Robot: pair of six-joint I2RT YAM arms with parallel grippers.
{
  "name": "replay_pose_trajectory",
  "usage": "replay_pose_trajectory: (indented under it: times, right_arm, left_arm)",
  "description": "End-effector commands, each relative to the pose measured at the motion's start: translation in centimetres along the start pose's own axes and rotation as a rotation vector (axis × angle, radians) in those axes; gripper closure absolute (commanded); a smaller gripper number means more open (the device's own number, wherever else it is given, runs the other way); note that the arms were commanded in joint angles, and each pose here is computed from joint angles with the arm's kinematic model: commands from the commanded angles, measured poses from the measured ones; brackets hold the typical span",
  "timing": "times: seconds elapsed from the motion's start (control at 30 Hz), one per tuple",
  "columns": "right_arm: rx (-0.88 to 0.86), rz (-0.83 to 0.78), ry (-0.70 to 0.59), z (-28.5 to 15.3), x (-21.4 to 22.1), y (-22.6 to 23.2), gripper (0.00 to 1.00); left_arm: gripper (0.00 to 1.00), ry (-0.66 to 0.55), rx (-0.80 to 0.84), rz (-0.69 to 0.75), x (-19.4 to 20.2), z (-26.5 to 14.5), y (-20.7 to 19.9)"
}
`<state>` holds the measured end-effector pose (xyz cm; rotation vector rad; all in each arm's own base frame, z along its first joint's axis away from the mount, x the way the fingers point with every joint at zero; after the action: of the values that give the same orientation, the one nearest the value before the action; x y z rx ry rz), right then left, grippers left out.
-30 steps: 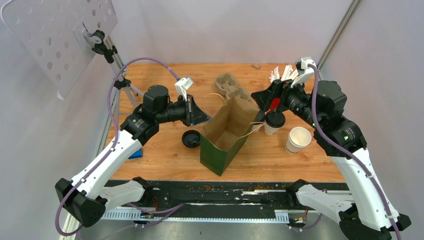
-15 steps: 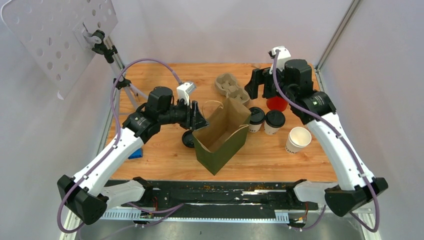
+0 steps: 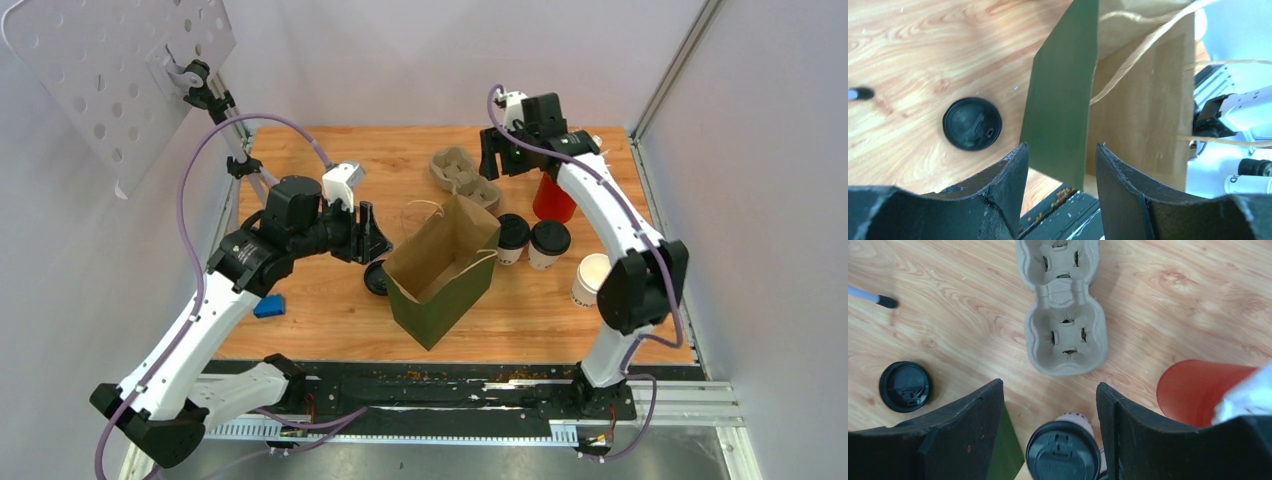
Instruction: Pack the takeout coffee
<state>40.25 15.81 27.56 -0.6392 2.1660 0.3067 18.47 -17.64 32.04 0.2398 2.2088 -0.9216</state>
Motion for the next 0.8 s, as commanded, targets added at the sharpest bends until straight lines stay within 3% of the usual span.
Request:
replay_pose_trajectory:
  times: [0.0,0.33,0.77]
  right_arm:
    - [-0.021,-0.071,0.031,3.0,-0.9,-0.8,0.34]
    - [-0.009,-0.161,0.130,9.3,0.4,-1.2,0.37]
    - [-0.008,-0.253,0.117,14.9,0.4,-0.4,0.43]
  left_arm:
    - [0.41,0.043,-0.092,0.016,1.0,-1.8,1.0]
    - [0.39,0.028,-0.085,0.035,1.4,-4.0,0.6]
    - [0.41,0.046,-0.078,0.024,1.3,-1.9,0.9]
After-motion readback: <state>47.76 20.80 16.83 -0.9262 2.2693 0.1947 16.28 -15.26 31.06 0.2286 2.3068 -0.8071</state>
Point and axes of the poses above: each gripper's point midway between its finger pads, its own z axis out along the fingers, its own y axis along the line the jaws close on, x = y × z, the point moved 5 cm from there along -z, back along the fingers, and after that the axes turned 10 degrees about -z, right-handed, at the moved point
